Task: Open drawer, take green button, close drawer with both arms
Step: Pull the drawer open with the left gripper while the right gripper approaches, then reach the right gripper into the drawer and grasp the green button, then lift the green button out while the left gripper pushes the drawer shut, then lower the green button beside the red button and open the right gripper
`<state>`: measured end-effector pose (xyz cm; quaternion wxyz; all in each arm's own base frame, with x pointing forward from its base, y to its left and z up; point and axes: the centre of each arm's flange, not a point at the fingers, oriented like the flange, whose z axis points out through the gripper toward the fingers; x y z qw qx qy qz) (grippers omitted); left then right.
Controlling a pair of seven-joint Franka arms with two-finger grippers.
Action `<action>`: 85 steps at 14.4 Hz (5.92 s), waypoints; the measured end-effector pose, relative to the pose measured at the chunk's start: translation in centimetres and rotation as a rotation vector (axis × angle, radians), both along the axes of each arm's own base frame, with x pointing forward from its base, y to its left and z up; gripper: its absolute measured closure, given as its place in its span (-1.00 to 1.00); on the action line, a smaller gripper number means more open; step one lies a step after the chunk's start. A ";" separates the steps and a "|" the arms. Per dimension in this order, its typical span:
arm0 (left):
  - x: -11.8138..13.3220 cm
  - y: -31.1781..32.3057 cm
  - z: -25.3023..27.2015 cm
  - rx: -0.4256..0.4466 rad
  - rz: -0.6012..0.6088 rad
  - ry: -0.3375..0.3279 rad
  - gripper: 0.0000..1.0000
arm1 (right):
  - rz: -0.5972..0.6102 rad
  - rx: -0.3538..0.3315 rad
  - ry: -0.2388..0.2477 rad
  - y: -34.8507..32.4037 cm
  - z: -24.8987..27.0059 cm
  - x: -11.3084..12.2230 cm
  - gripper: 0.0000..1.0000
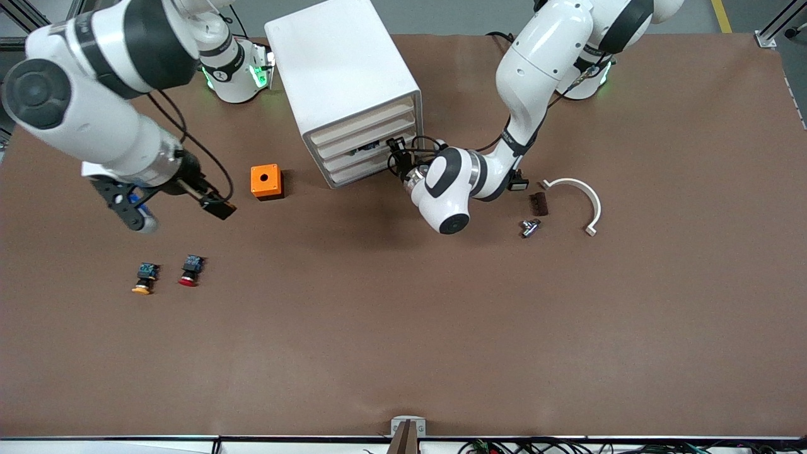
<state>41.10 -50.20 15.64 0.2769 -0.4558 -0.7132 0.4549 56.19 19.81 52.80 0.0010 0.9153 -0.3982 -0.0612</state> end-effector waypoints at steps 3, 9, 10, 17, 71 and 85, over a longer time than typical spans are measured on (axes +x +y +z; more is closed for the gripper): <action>3.5 1.9 0.8 -0.011 0.025 -0.049 0.72 | -0.063 -0.008 -0.016 5.7 -1.9 -2.0 -1.00; 12.4 8.0 1.2 -0.115 0.119 -0.152 0.73 | -0.166 0.004 -0.063 15.4 -6.5 -7.1 -1.00; 12.7 8.2 1.2 -0.123 0.120 -0.160 0.73 | -0.182 0.002 -0.066 16.7 -7.2 -7.9 -1.00; 15.9 10.2 2.2 -0.092 0.066 -0.327 -0.61 | -0.274 -0.090 -0.108 25.4 -15.7 -12.3 -1.00; -2.2 -6.9 5.4 -0.417 -0.999 -0.910 -1.00 | 0.600 -0.065 -0.202 -12.7 -31.1 0.3 0.17; 20.3 25.2 27.1 -0.302 -1.145 -1.108 -1.00 | 0.610 -0.056 -0.188 -13.0 -31.3 -0.1 -0.80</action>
